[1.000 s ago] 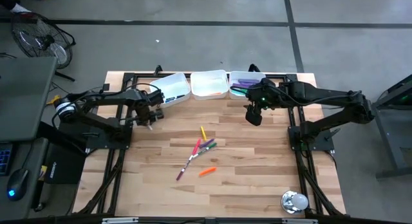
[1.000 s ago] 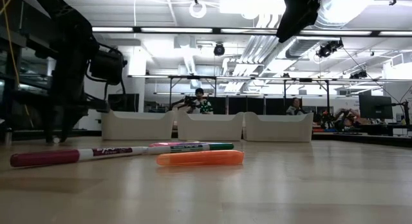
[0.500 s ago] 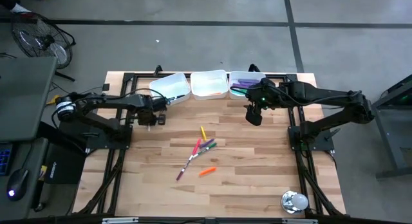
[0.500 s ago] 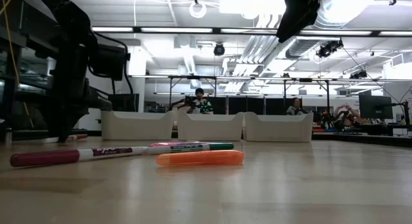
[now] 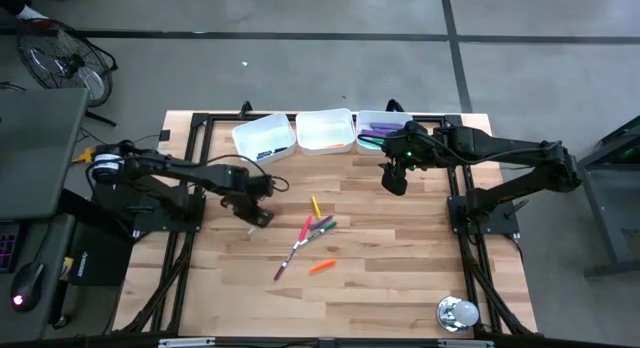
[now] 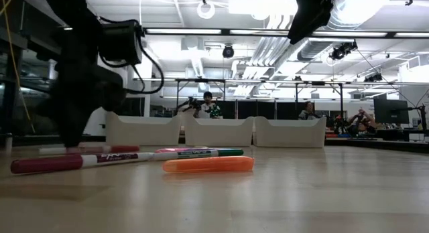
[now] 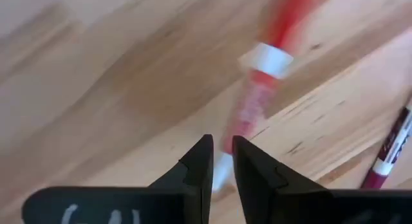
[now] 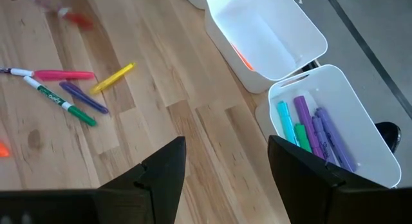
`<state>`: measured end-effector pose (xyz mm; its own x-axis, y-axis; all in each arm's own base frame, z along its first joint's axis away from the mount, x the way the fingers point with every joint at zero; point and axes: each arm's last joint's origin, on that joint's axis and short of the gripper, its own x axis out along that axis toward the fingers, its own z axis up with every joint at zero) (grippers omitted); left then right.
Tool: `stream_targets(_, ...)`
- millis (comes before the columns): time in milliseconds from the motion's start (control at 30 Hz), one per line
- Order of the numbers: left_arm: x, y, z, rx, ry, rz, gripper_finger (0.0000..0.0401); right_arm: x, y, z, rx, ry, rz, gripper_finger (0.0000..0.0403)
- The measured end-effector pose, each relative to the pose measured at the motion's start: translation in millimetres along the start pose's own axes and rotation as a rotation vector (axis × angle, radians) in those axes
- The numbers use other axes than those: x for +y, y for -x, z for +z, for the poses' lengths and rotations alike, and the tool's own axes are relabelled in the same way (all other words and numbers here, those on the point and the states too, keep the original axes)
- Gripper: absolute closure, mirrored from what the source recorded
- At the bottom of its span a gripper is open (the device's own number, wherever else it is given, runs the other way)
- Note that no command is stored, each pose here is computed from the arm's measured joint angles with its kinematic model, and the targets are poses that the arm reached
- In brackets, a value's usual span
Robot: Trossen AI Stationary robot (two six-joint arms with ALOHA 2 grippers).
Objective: Pick & Place Markers
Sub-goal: Put the red marker pen into the left white bin
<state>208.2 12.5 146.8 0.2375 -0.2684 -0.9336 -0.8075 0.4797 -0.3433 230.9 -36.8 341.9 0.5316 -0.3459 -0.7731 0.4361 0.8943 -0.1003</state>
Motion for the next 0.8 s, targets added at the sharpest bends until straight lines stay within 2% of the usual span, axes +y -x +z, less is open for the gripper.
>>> stream_targets(100, -9, -5, -3, -0.024, -0.072, -0.016, 0.0344, 0, 0, 0, -0.003, -0.001, 0.0, 0.0194)
stream_targets(267, -12, -20, -9, 0.008, -0.089, 0.055, 0.0344, 0, 0, 1, -0.008, 0.004, 0.002, 0.0194)
stream_targets(433, -16, -27, -13, 0.007, -0.168, 0.087, 0.0344, 0, 0, 1, -0.008, 0.006, 0.004, 0.0194)
stream_targets(667, -41, -2, -9, 0.019, -0.35, 0.165, 0.0334, 2, 0, 0, 0.003, 0.019, 0.048, 0.0194)
stream_targets(800, -74, 20, -14, 0.003, -0.442, 0.093, 0.0295, 2, 0, 0, 0.009, 0.026, 0.052, 0.0194)
